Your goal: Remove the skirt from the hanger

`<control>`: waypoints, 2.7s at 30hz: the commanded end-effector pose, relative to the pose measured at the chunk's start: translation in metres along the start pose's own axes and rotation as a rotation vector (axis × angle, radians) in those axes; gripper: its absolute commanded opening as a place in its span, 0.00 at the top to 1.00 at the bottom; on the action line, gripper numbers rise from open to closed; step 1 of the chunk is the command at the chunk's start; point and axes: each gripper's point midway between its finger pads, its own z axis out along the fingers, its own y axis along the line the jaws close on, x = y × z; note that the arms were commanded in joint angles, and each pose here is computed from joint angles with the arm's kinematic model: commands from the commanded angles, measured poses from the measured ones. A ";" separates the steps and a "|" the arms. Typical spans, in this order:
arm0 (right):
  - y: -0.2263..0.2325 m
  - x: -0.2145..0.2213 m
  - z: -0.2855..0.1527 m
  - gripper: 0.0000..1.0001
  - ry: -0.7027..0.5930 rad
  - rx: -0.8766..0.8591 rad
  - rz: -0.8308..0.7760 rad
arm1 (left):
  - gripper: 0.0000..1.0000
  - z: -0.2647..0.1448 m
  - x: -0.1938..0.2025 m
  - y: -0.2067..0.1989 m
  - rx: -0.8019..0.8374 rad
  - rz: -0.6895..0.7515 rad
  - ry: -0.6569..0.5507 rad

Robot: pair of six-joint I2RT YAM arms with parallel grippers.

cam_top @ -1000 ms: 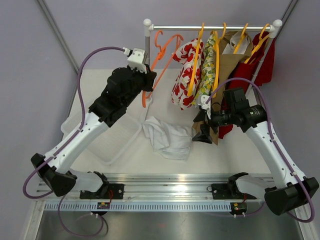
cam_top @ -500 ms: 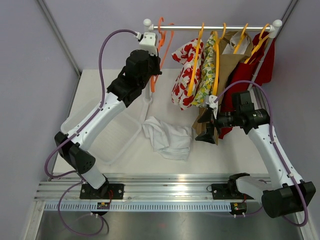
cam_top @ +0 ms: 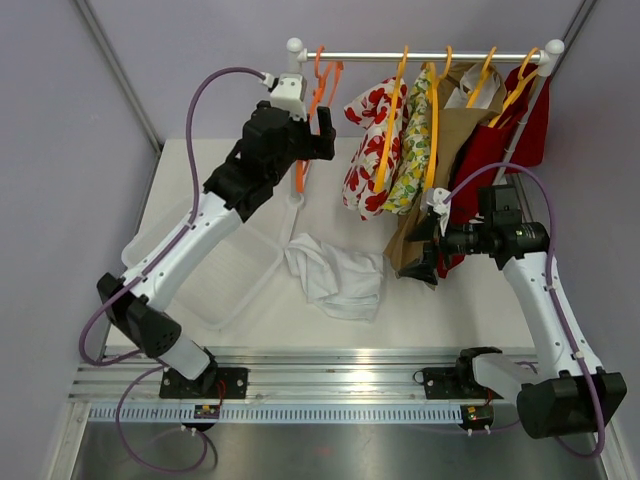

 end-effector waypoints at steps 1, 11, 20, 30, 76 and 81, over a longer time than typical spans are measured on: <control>0.003 -0.010 -0.009 0.01 -0.052 0.007 -0.064 | 0.05 -0.064 -0.063 -0.006 0.103 -0.052 -0.155; -0.009 -0.005 -0.027 0.00 -0.072 0.077 -0.042 | 0.01 -0.185 0.088 0.000 0.426 0.184 0.014; -0.017 -0.001 -0.036 0.00 -0.086 0.121 -0.024 | 0.01 -0.167 0.228 -0.001 0.005 -0.421 0.422; -0.017 -0.002 -0.039 0.01 -0.096 0.131 -0.031 | 0.01 -0.117 0.286 -0.026 -0.449 -0.677 0.484; -0.019 -0.001 -0.040 0.00 -0.099 0.132 -0.012 | 1.00 -0.229 -0.016 0.138 -0.494 0.119 -0.186; -0.019 0.000 -0.040 0.01 -0.098 0.129 -0.012 | 0.86 -0.194 0.051 0.170 -0.494 0.023 -0.035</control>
